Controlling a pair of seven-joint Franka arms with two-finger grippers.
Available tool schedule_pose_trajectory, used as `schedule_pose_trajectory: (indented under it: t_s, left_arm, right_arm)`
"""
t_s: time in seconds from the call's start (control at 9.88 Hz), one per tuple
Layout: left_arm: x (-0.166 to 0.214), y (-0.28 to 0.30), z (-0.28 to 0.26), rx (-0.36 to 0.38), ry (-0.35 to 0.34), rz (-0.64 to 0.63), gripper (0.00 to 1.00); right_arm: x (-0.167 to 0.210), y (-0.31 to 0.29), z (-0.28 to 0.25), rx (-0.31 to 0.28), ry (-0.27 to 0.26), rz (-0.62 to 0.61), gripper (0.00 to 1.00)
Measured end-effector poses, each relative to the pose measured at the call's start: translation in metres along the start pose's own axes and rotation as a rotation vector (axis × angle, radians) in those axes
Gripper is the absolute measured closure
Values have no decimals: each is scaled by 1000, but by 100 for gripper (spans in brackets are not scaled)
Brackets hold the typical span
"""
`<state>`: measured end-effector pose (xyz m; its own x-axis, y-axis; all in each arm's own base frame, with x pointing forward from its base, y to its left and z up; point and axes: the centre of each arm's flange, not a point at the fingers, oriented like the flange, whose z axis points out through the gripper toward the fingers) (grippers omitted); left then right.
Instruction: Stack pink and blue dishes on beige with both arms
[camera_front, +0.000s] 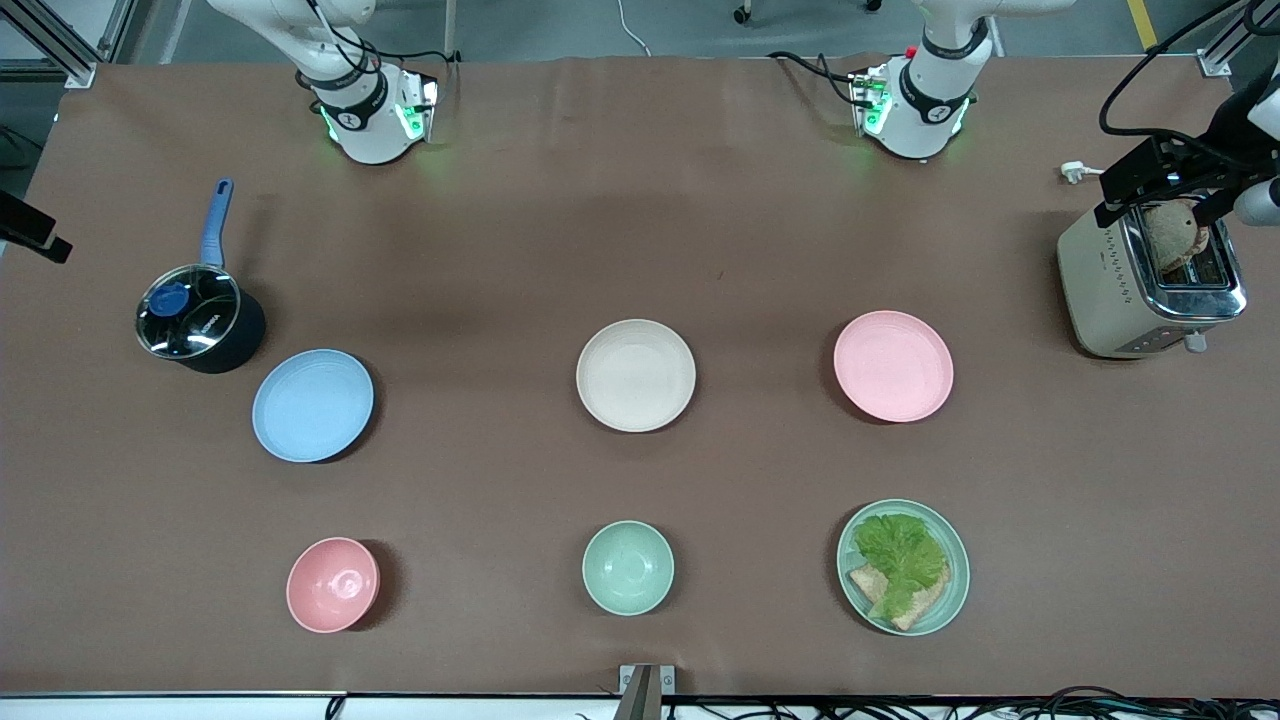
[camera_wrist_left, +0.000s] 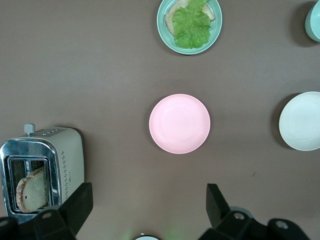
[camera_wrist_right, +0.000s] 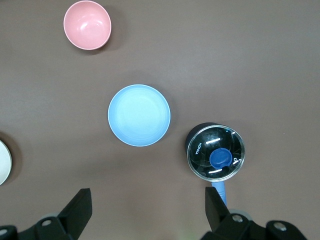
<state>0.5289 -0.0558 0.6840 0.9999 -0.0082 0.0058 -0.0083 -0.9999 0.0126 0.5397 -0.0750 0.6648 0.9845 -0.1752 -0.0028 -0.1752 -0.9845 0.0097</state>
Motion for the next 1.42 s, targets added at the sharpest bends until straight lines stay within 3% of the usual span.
schedule_pose_trajectory:
  t_s: [0.51,0.71,0.91,1.11,1.22,1.42]
  left_arm:
    - [2,-14,6,-15,-15,-16,0]
    - [13,-42,40,-53,-36,-65,3]
    - [30,-60,111,-67,-35,-13,0]
    - [33,-60,205,-105,-55,116,0]
    - [34,-59,247,-133,-67,156,0]
    - [38,-61,314,-162,-26,135,1]
  right_arm:
    - [1,0,3,-1,-5,-13,0]
    - [20,3,34,2,-40,-103,0]
    - [59,24,100,42,-70,-154,0]
    - [90,55,187,124,-98,-224,0]
    - [101,69,239,151,-96,-259,0]
    - [102,80,338,171,-52,-320,0]
